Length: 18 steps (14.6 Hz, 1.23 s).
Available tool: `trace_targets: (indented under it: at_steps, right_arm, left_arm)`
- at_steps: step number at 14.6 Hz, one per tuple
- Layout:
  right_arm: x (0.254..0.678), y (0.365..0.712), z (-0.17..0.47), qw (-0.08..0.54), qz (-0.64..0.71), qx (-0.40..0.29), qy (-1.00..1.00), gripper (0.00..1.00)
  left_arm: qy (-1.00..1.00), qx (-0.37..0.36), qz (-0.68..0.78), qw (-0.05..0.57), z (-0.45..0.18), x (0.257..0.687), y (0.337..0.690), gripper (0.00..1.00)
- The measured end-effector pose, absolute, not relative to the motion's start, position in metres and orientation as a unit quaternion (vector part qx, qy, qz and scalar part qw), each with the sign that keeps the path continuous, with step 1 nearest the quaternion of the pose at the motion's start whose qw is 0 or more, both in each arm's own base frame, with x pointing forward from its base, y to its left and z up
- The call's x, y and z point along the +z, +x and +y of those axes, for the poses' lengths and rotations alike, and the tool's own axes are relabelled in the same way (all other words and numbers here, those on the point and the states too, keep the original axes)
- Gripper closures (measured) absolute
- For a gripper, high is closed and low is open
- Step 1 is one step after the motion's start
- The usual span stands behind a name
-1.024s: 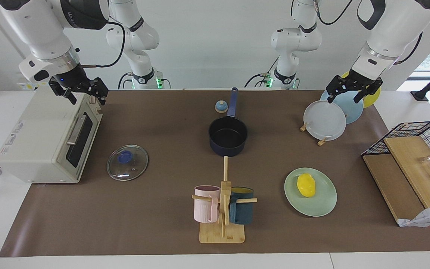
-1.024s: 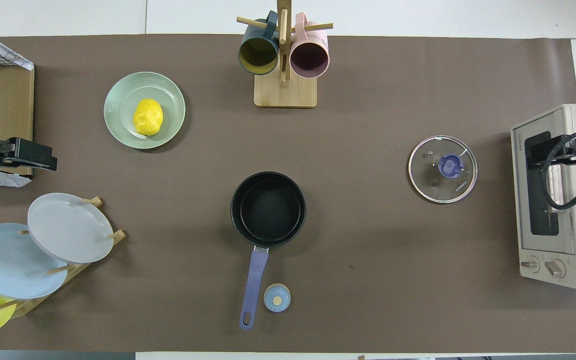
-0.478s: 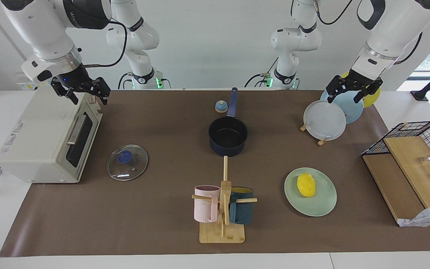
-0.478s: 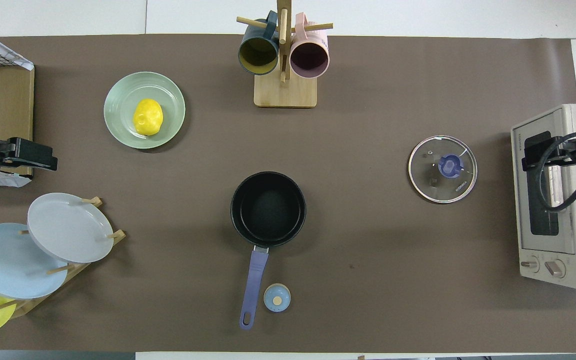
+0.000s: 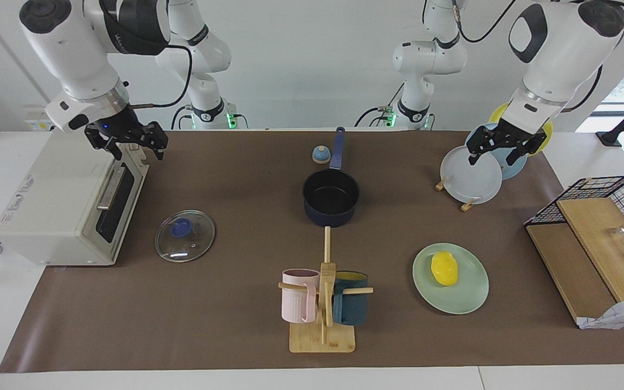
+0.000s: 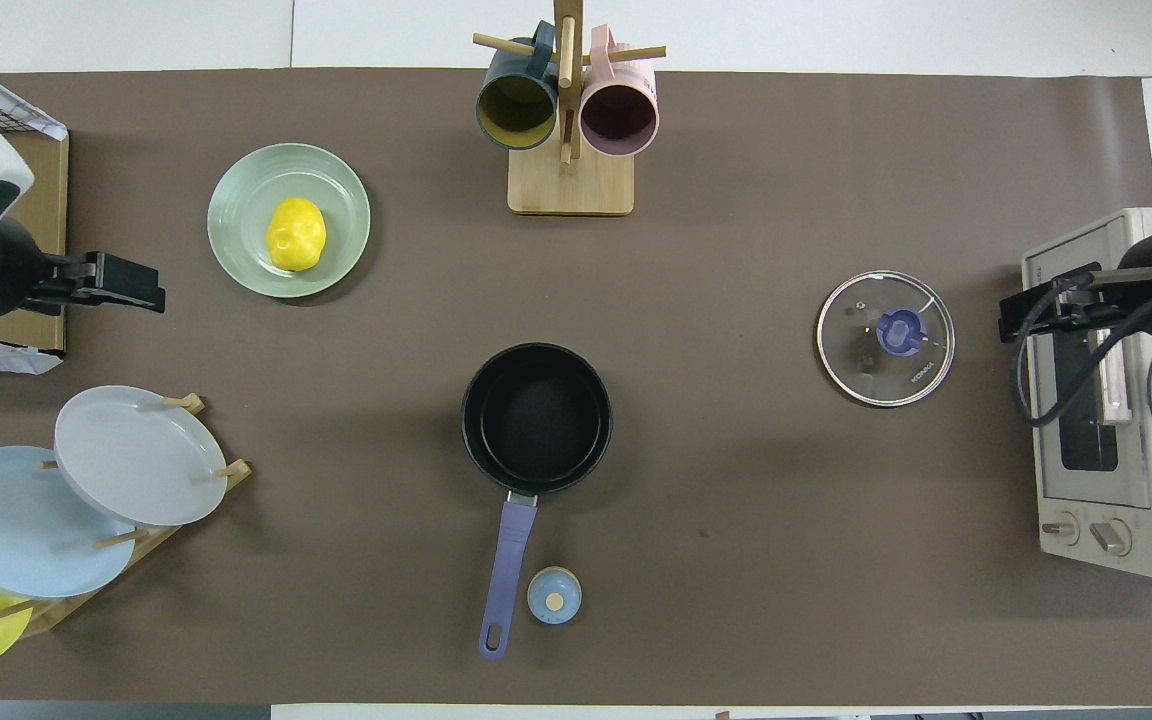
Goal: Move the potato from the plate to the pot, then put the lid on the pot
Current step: 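Reach the left gripper to the yellow potato while the right gripper reaches the lid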
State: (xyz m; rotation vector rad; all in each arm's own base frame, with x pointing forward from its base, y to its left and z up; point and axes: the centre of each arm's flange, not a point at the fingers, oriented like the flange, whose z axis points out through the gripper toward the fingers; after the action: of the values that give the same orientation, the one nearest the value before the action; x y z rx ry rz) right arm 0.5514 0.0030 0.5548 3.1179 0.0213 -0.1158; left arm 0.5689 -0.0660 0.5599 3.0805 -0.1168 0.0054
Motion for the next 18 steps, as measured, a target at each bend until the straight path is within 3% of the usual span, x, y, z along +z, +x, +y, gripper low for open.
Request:
trace_targets:
  at_steps: [5,9,12,18]
  right_arm:
    - [0.449,0.599,0.035,0.011,0.035,-0.035,0.999,0.00]
    - [0.389,0.624,0.041,0.010,0.085,-0.028,0.996,0.00]
    - [0.360,0.631,0.040,0.009,0.100,-0.032,0.994,0.00]
    - [0.340,0.622,0.037,0.005,0.169,-0.052,0.984,0.00]
  left_arm:
    - [0.998,-0.004,-0.051,0.032,-0.102,0.465,0.620,0.00]
    - [0.998,0.000,-0.047,0.031,-0.105,0.430,0.649,0.00]
    - [0.998,0.030,-0.054,0.014,-0.104,0.403,0.669,0.00]
    - [0.993,0.049,-0.107,0.010,-0.116,0.362,0.682,0.00]
